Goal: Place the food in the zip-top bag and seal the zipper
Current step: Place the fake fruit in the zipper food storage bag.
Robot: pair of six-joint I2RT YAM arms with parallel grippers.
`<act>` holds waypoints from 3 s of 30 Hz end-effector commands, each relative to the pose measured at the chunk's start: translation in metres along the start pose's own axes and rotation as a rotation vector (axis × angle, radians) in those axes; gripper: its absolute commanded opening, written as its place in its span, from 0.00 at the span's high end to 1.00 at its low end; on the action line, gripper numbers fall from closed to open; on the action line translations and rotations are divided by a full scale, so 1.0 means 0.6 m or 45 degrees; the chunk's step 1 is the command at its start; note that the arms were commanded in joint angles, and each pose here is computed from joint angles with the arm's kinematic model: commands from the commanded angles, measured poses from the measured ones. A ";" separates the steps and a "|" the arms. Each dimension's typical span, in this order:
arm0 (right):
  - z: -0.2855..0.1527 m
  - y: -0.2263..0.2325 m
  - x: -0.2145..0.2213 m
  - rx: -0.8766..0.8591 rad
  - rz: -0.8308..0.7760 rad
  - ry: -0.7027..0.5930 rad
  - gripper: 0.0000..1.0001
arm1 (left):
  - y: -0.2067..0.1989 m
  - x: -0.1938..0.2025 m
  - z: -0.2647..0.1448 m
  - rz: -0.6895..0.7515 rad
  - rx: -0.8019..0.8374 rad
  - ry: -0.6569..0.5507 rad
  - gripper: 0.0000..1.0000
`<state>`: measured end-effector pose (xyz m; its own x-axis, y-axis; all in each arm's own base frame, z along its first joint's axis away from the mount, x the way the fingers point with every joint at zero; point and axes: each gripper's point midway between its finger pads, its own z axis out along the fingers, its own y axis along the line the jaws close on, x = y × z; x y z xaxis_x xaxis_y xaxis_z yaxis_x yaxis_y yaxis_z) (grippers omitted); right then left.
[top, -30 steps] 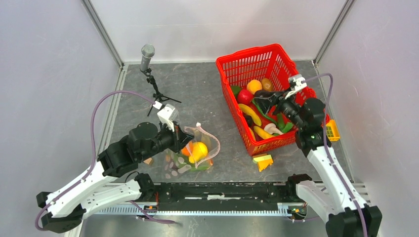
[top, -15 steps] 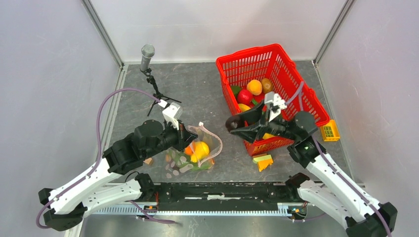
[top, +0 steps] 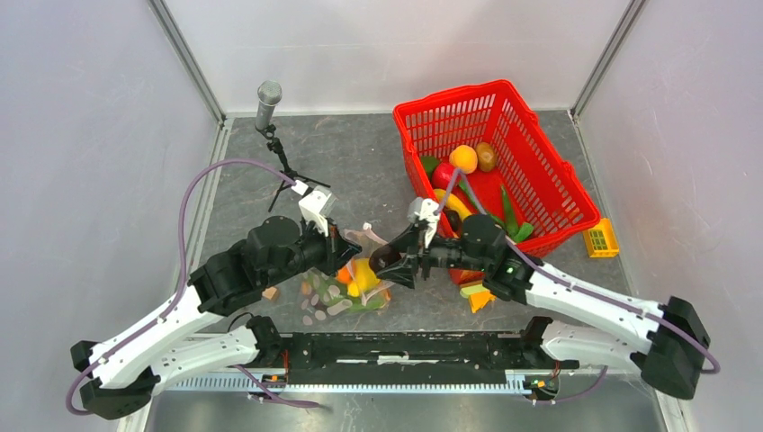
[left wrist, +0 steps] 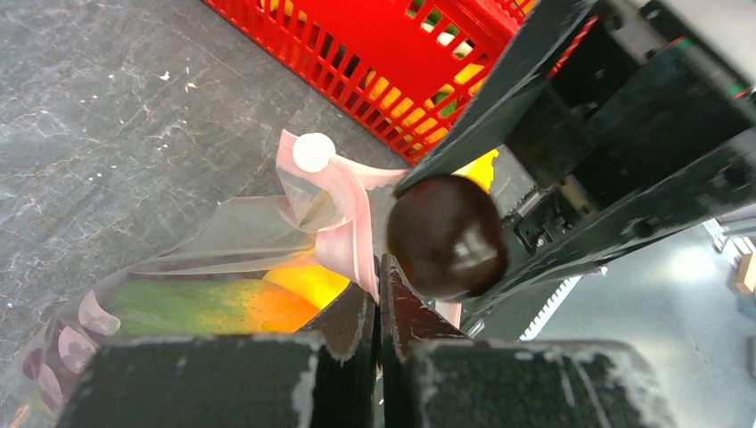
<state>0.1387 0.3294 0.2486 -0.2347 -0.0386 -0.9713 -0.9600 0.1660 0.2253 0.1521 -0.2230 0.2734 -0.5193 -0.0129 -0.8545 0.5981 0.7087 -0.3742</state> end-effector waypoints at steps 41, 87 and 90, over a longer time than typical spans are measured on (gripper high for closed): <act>0.127 0.017 -0.034 0.214 -0.243 -0.148 0.06 | -0.053 -0.071 -0.064 -0.048 0.178 -0.140 0.97; -0.023 0.004 -0.155 0.478 -0.329 -0.257 0.28 | -0.010 -0.052 -0.042 -0.027 0.017 -0.132 0.95; -0.075 -0.044 -0.186 0.752 -0.385 -0.297 0.24 | -0.014 -0.051 -0.035 -0.023 0.026 -0.116 0.95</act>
<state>0.1461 0.3265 0.3432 0.0595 0.0757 -0.9954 -0.8849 0.4655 -0.0175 0.1427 -0.2041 0.2865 -0.5211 -0.0376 -0.8527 0.5794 0.7180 -0.3858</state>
